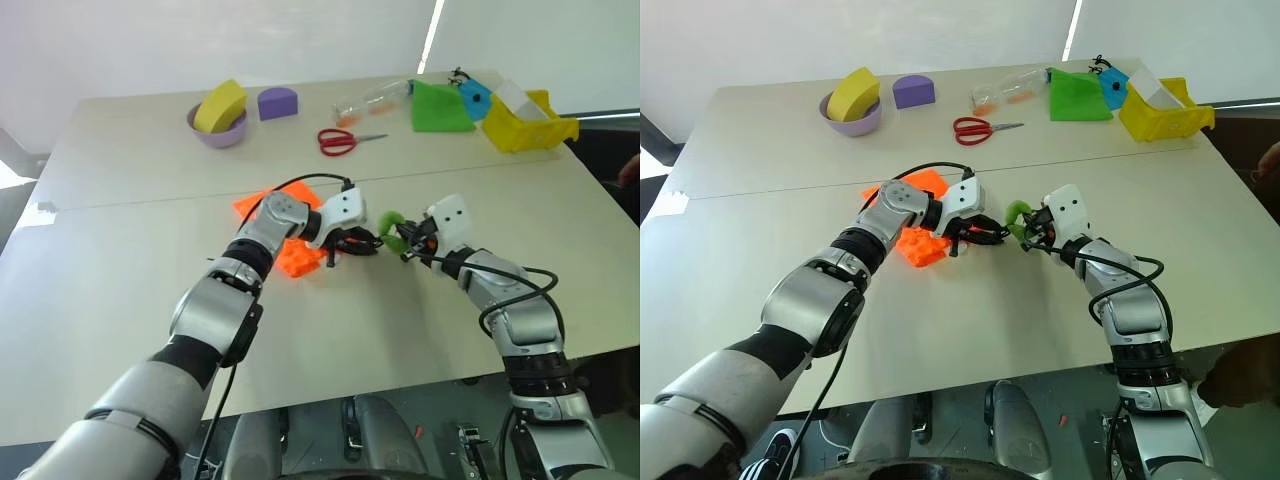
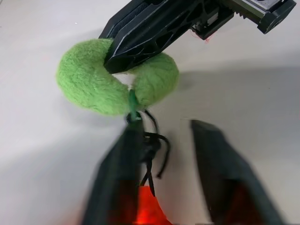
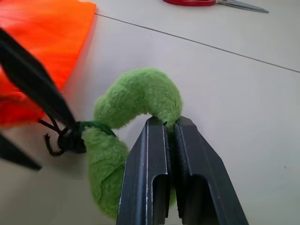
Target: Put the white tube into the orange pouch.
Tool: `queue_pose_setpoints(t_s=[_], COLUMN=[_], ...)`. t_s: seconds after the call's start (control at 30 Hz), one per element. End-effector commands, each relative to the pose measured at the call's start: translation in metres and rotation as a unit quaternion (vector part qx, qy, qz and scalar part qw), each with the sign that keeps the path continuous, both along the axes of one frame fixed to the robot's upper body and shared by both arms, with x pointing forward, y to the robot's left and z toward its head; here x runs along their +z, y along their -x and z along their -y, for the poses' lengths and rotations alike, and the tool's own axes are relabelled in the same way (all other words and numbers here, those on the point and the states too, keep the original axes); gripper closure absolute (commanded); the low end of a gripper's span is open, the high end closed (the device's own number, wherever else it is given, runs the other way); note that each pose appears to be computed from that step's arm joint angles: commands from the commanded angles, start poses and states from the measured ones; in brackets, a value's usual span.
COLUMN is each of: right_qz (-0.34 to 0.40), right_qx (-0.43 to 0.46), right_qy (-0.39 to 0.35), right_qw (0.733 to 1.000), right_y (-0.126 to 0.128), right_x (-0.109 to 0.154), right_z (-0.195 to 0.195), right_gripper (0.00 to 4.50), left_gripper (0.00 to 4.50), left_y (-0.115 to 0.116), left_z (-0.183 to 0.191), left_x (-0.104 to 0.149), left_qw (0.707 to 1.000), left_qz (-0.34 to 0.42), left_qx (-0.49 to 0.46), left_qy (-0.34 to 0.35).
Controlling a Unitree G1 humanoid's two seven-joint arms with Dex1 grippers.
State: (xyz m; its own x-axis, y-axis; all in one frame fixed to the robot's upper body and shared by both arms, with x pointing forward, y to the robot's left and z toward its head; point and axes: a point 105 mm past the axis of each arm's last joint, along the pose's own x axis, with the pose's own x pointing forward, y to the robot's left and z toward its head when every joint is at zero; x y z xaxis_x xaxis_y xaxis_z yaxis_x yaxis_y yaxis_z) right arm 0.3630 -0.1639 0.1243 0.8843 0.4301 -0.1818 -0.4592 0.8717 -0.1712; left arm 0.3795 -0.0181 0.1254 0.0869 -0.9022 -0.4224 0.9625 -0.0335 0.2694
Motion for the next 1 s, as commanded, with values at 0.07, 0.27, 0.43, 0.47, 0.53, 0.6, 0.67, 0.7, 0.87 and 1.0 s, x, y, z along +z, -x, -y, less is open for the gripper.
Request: queue_pose_setpoints(t_s=[0.07, 0.27, 0.43, 0.47, 0.53, 0.6, 0.67, 0.7, 0.87, 1.0], right_qz=[0.041, 0.044, 0.049, 0.049, 0.049, 0.049, 0.049, 0.050, 0.050, 0.049], right_qx=[0.011, 0.014, 0.019, 0.019, 0.016, 0.015, 0.016, 0.016, 0.018, 0.019], right_qy=[-0.002, -0.002, -0.004, -0.004, -0.003, -0.002, -0.002, -0.002, -0.003, -0.003], right_qw=[0.999, 0.999, 0.999, 0.999, 0.999, 0.999, 0.999, 0.999, 0.999, 0.999], right_y=[-0.002, -0.003, -0.001, -0.001, -0.001, -0.001, -0.002, -0.002, -0.002, -0.002], right_x=[0.022, 0.023, 0.024, 0.024, 0.024, 0.024, 0.025, 0.025, 0.025, 0.024], right_z=[-0.007, -0.009, -0.009, -0.009, -0.007, -0.006, -0.007, -0.008, -0.010, -0.011], right_gripper=[4.50, 4.50, 4.50, 4.50, 4.50, 4.50, 4.50, 4.50, 4.50, 4.50], left_gripper=[1.84, 1.84, 1.84, 1.84, 1.84, 1.84, 1.84, 1.84, 1.84, 1.84], left_y=[0.000, -0.008, -0.006, -0.006, -0.006, -0.007, -0.009, -0.010, -0.011, -0.010], left_z=[0.000, 0.005, 0.003, 0.000, -0.005, -0.012, -0.016, -0.016, -0.013, -0.009], left_x=[0.007, 0.025, 0.040, 0.038, 0.033, 0.024, 0.016, 0.015, 0.011, 0.010], left_qw=[1.000, 0.999, 0.990, 0.991, 0.993, 0.998, 1.000, 1.000, 1.000, 1.000], left_qz=[0.014, 0.009, -0.087, -0.086, -0.083, -0.053, -0.014, -0.008, 0.012, -0.004], left_qx=[-0.016, 0.018, 0.022, 0.018, 0.016, 0.016, 0.017, 0.021, 0.028, 0.030], left_qy=[-0.014, 0.037, 0.105, 0.100, 0.080, 0.041, 0.006, 0.001, -0.005, 0.006])
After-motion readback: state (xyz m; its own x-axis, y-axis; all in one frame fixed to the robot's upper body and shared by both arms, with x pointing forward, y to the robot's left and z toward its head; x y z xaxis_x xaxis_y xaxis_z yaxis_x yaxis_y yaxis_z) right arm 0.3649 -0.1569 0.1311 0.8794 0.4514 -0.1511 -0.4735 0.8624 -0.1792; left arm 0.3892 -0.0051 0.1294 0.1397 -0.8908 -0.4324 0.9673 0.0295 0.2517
